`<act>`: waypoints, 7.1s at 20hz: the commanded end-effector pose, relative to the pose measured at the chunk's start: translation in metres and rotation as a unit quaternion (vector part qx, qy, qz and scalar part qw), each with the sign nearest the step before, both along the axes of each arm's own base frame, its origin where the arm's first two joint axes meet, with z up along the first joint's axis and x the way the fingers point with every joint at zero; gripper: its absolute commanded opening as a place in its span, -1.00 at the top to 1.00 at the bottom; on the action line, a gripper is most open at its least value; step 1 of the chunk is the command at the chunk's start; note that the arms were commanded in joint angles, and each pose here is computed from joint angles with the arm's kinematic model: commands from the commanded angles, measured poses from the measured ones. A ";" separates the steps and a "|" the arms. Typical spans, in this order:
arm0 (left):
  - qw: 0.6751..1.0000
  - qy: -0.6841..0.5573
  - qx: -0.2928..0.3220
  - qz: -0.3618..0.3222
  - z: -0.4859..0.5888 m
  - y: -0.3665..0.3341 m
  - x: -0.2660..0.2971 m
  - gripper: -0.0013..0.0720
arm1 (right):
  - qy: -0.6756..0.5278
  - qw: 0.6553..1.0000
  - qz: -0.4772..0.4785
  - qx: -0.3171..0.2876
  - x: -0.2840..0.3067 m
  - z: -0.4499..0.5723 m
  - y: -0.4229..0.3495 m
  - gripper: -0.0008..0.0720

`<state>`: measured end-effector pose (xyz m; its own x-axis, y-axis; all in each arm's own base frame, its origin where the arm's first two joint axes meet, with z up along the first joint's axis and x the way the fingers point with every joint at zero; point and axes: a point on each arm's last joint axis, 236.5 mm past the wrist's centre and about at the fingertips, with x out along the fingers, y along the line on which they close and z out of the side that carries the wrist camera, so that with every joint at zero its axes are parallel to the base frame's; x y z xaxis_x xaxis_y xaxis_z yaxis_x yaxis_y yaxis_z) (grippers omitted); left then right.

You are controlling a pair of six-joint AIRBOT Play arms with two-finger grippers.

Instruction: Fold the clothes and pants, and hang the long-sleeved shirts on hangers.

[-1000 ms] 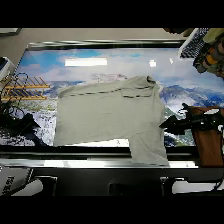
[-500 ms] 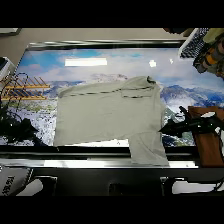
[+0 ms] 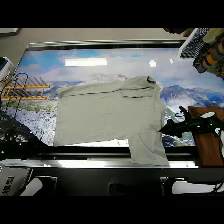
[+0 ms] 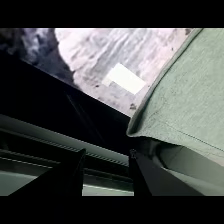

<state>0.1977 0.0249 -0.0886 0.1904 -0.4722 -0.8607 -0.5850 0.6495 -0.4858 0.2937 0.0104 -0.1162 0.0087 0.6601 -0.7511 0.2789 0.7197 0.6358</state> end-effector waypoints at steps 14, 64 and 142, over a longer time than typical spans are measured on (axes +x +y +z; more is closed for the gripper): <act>0.999 -0.028 -0.024 -0.023 -0.022 -0.037 0.026 0.08 | -0.027 0.999 -0.011 0.019 0.010 0.024 0.008 0.86; 0.920 -0.307 0.234 -0.069 0.202 0.009 0.301 0.93 | -0.279 0.943 -0.175 -0.055 0.211 0.226 -0.037 0.87; 0.992 -0.078 0.066 -0.072 0.073 0.003 0.114 -0.31 | 0.094 0.993 -0.076 0.013 -0.105 0.012 0.028 0.10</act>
